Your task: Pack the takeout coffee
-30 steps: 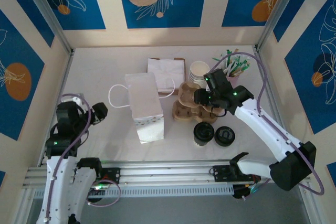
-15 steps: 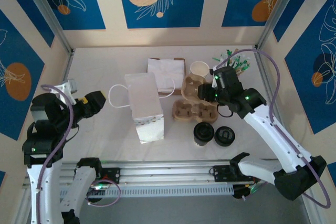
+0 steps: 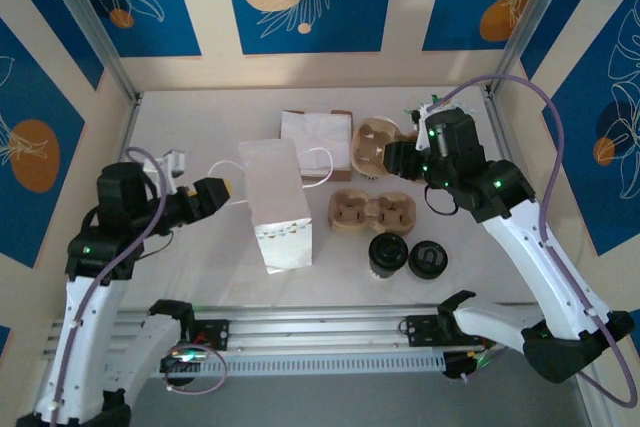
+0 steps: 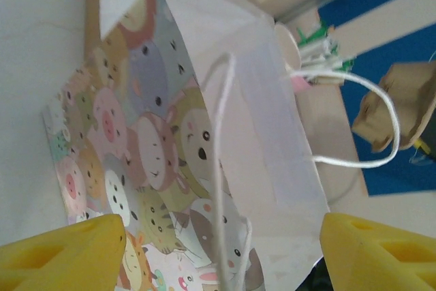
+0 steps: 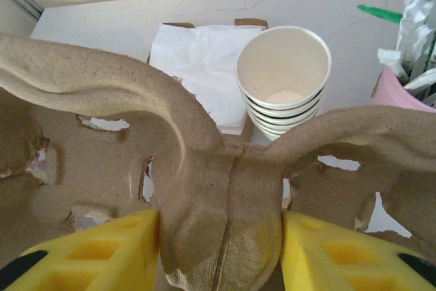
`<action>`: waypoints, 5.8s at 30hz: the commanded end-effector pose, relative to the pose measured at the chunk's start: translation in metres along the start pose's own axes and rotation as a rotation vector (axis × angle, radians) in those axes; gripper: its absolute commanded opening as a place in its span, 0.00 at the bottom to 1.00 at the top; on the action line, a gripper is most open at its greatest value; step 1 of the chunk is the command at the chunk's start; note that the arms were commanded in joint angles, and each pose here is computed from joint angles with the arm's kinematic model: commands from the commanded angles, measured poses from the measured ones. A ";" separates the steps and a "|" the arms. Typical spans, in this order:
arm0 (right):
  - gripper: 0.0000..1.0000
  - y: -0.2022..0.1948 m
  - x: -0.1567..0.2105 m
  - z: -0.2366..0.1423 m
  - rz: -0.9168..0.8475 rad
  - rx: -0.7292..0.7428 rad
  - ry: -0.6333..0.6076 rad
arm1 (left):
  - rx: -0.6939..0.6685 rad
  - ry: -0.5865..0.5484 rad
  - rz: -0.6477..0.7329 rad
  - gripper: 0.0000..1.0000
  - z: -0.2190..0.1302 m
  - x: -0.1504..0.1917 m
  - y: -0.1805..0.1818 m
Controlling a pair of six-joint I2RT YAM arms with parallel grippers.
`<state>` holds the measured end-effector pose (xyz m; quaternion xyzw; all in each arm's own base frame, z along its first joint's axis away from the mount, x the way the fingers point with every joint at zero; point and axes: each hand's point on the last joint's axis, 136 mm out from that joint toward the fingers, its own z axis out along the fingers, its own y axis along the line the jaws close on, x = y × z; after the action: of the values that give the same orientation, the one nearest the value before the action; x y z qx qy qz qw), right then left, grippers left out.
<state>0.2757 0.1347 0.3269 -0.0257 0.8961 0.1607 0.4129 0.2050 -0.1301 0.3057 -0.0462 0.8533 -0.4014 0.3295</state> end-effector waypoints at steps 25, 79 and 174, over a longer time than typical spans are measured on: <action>0.49 -0.008 -0.009 -0.022 -0.146 0.057 -0.027 | -0.159 0.240 0.316 0.47 0.068 0.033 0.002; 0.48 0.052 -0.020 -0.060 -0.179 -0.171 -0.063 | -0.007 0.334 0.804 0.00 0.064 -0.008 -0.025; 0.48 0.230 0.050 0.075 -0.510 -0.494 0.456 | -0.531 -0.208 0.284 0.90 -0.046 -0.022 0.058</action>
<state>0.2575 0.3854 0.3118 -0.3699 0.8578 0.2810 0.2197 0.2057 -0.0574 0.2993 -0.0360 0.8855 -0.1128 0.4493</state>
